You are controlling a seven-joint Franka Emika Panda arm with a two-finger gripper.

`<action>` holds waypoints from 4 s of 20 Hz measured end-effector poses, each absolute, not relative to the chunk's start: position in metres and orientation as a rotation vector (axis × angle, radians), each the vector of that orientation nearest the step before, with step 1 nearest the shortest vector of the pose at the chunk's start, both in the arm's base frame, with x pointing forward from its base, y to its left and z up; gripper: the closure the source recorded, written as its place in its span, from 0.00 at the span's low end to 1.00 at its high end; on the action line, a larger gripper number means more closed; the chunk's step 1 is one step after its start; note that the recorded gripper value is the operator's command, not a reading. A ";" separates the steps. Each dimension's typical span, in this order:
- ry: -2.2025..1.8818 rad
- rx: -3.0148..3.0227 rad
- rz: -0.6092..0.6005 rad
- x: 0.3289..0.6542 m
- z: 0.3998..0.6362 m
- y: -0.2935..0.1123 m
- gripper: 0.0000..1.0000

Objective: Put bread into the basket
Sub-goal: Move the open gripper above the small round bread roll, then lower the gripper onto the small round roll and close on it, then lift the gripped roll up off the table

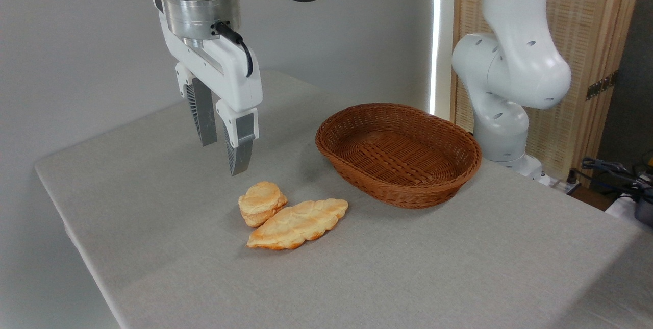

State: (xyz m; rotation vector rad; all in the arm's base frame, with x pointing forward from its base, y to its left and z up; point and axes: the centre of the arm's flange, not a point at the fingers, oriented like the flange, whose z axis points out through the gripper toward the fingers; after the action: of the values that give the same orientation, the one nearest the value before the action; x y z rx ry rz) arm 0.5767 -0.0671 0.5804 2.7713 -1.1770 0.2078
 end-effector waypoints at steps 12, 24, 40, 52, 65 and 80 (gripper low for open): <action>-1.185 2.761 0.168 0.578 0.570 -0.072 0.00; -1.413 2.745 -0.008 0.560 0.531 -0.129 0.00; -1.437 2.713 -0.117 0.551 0.450 -0.140 0.00; -1.457 2.699 -0.112 0.559 0.425 -0.150 0.15; -1.465 2.704 -0.111 0.560 0.425 -0.150 0.41; -1.462 2.708 -0.100 0.560 0.429 -0.148 0.41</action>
State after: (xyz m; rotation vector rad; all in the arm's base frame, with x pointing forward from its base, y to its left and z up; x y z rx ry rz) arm 0.5602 -0.1479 0.4291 2.7083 -1.4620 -0.1000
